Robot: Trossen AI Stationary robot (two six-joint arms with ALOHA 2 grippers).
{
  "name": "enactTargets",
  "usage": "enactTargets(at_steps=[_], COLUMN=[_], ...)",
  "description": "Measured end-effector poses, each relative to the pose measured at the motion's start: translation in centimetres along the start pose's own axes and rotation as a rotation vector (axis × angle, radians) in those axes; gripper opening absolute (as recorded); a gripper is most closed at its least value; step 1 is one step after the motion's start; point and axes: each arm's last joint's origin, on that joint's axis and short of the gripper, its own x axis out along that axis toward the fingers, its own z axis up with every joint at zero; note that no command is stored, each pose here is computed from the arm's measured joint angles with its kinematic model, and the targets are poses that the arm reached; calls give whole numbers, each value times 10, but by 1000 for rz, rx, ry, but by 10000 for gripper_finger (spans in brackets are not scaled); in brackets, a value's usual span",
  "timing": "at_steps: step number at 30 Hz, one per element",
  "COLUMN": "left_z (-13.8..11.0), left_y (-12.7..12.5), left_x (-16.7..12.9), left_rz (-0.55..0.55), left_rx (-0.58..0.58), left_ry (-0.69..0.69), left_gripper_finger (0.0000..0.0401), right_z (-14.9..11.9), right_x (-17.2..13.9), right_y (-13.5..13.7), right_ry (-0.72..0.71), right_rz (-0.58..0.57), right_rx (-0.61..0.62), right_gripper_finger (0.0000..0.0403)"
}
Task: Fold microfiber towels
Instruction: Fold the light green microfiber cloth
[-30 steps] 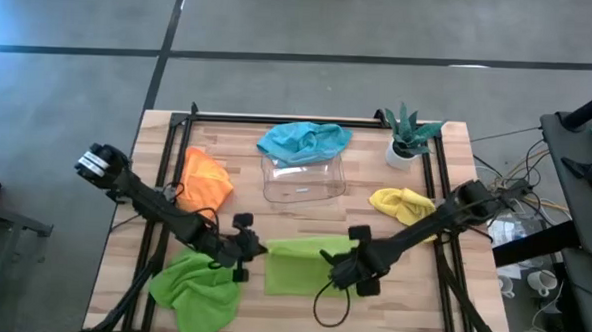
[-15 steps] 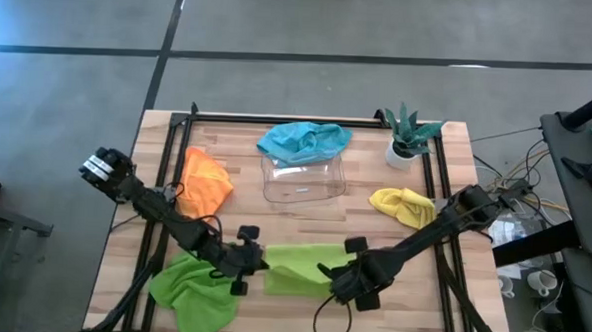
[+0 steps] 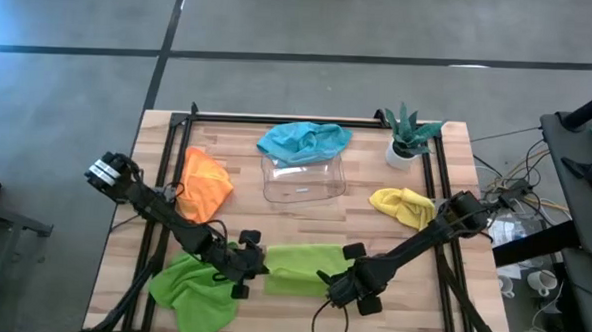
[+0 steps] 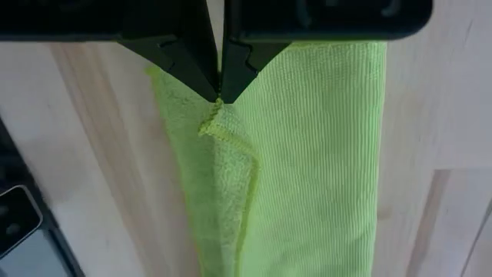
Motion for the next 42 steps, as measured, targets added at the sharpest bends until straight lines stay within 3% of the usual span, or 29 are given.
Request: enactTargets(at_steps=[13, 20, 24, 27, 33, 42], left_z=[3, 5, 7, 11, 7, -6], left_y=[-4, -6, -5, -4, 0, 2], left_x=[1, -2, -8, -9, -1, 24], left_rz=[-71, -143, -139, -101, -8, 27], left_rx=[-56, -113, -86, -69, -64, -61], left_ry=[-11, 12, 16, -36, -63, -37], left_gripper_finger=[2, 72, 126, 148, 152, 152], right_z=[-1, 0, 5, 7, 3, 0], right_x=[-2, -3, -12, -15, -10, -7], right_y=[1, 3, 7, 10, 11, 15], right_ry=[-8, -3, -16, -37, -26, -48], right_rz=[7, 40, 126, 122, 81, 34], right_rx=[7, 23, 36, 34, 74, 55], right_gripper_finger=[118, 158, 164, 160, 145, 128])
